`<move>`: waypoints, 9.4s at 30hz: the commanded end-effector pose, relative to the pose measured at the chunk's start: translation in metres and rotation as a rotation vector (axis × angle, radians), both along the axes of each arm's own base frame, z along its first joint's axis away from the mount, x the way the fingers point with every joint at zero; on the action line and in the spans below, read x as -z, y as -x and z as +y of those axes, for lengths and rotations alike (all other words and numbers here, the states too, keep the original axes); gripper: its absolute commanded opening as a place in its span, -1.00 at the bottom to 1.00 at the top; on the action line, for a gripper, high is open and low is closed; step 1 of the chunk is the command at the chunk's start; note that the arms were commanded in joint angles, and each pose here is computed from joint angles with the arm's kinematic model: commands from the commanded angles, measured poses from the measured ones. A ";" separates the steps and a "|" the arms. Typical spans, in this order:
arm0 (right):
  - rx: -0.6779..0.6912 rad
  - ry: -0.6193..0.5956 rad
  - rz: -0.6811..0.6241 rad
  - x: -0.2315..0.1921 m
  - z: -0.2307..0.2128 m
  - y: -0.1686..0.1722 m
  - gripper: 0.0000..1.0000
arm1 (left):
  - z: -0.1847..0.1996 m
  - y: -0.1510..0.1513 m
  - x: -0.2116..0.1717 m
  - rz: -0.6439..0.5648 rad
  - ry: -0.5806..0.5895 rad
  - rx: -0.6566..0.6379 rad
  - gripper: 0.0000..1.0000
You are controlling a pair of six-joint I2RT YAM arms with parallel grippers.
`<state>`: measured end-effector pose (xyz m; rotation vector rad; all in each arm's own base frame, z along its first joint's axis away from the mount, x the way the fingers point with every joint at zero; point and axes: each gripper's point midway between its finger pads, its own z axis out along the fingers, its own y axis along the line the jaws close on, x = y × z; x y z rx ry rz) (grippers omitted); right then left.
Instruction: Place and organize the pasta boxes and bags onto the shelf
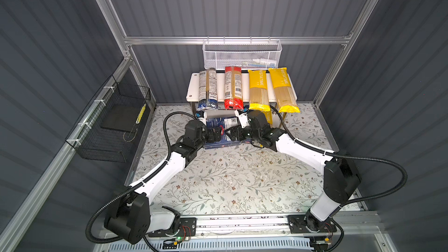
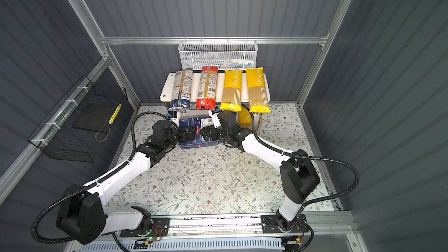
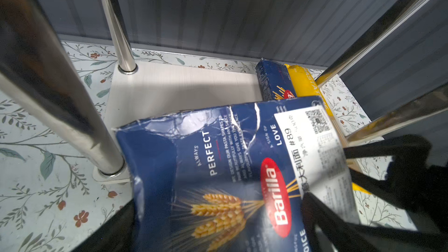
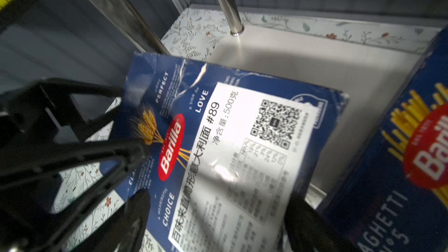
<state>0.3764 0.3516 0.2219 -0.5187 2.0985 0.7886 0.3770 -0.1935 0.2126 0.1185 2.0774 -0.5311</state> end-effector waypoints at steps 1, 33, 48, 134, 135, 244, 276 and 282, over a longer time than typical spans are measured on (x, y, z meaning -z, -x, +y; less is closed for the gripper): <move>-0.179 -0.208 -0.232 -0.091 0.045 0.015 0.74 | -0.052 0.013 -0.015 -0.017 0.126 0.213 0.99; -0.071 -0.120 -0.096 -0.006 0.031 -0.009 0.77 | -0.044 -0.043 -0.030 -0.088 0.021 0.079 0.99; -0.034 -0.076 -0.103 0.006 0.032 -0.027 0.83 | -0.024 -0.077 -0.037 -0.122 -0.093 0.033 0.99; -0.037 -0.037 0.459 0.146 -0.001 0.075 0.83 | -0.007 0.064 0.131 0.219 0.128 0.188 0.99; -0.049 -0.049 0.459 0.142 0.003 0.076 0.82 | -0.009 0.065 0.127 0.215 0.142 0.202 0.99; -0.171 -0.246 -0.121 -0.088 0.076 0.042 0.77 | -0.066 0.050 -0.072 -0.242 0.208 0.446 0.99; 0.052 -0.201 -0.052 -0.013 0.055 -0.034 0.83 | -0.060 -0.054 0.013 -0.132 -0.043 0.193 0.99; 0.060 -0.191 -0.032 -0.006 0.052 -0.039 0.86 | -0.039 -0.062 0.037 -0.019 -0.157 0.096 0.99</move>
